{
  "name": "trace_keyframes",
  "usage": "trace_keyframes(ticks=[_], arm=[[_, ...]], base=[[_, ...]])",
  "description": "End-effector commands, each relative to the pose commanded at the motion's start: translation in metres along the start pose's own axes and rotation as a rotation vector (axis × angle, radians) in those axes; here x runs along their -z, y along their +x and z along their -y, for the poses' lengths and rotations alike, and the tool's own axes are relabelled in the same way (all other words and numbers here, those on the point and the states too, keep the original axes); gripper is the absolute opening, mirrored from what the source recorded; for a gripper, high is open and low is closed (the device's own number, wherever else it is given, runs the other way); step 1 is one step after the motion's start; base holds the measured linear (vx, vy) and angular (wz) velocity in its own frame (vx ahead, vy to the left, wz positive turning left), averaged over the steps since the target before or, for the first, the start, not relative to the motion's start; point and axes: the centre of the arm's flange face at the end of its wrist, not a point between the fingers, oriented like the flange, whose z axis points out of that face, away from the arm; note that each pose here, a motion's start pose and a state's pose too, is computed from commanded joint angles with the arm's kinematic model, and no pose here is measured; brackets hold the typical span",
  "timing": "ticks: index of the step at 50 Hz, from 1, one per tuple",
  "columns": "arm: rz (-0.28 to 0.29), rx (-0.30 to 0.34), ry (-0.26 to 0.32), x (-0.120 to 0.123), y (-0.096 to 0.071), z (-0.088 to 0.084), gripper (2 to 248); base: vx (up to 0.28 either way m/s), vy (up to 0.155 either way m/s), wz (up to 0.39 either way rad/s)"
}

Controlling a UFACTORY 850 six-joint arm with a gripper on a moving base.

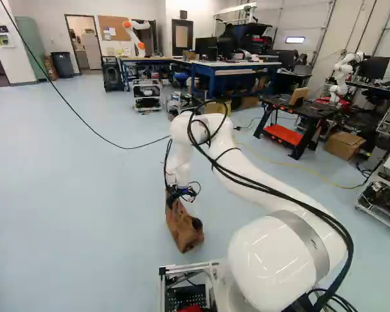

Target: Pick up the grocery bag from the ground

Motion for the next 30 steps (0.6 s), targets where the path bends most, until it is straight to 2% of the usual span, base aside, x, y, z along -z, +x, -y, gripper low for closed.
trace_keyframes(ticks=[9, 27, 28, 30], arm=[[0.003, 0.0, 0.0, -0.017, -0.001, 0.0, 247], [0.003, 0.0, 0.0, -0.02, -0.001, 0.0, 247], [0.003, 0.0, 0.0, -0.02, -0.001, 0.0, 227], [0.003, 0.0, 0.0, -0.02, -0.001, 0.0, 227]], base=[[0.0, 0.0, 0.0], [0.0, 0.0, 0.0], [0.0, 0.0, 0.0], [0.0, 0.0, 0.0]])
